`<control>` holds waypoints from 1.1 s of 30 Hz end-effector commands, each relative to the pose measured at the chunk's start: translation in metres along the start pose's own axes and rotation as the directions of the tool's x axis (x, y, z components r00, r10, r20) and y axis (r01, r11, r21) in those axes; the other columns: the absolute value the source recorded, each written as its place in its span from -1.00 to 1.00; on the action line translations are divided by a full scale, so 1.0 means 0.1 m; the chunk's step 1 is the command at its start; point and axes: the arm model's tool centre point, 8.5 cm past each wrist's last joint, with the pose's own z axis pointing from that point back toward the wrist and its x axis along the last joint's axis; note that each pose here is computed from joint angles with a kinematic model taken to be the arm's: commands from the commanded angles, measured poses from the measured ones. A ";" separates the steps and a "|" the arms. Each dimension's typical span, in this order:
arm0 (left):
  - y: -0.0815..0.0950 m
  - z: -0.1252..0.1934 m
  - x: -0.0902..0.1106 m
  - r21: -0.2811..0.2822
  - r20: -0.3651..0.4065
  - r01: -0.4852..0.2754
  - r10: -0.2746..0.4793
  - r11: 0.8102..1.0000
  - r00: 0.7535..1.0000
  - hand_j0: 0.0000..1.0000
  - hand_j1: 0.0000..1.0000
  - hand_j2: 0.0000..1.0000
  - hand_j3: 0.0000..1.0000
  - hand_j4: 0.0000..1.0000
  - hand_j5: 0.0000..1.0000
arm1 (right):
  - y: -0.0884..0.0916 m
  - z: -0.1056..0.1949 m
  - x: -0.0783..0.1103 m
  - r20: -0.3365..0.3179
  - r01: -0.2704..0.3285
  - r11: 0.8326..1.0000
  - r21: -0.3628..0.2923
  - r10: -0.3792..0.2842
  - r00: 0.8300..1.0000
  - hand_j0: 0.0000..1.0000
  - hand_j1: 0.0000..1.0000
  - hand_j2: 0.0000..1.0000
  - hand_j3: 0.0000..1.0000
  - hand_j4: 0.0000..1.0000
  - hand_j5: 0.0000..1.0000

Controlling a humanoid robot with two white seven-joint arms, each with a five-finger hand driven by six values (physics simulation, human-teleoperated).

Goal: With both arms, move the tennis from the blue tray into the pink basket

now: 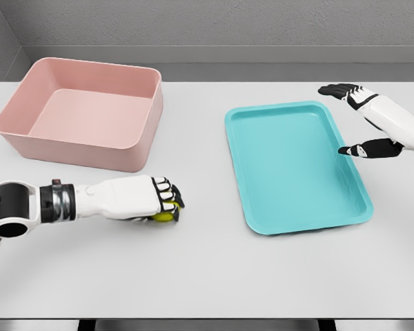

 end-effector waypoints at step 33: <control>0.72 0.35 -0.38 0.112 -0.061 0.034 -0.028 0.993 0.998 -0.05 -0.05 -0.05 -0.05 -0.05 -0.05 | -0.01 0.01 0.00 0.000 0.007 1.000 -0.004 -0.007 1.000 1.00 1.00 1.00 1.00 1.00 1.00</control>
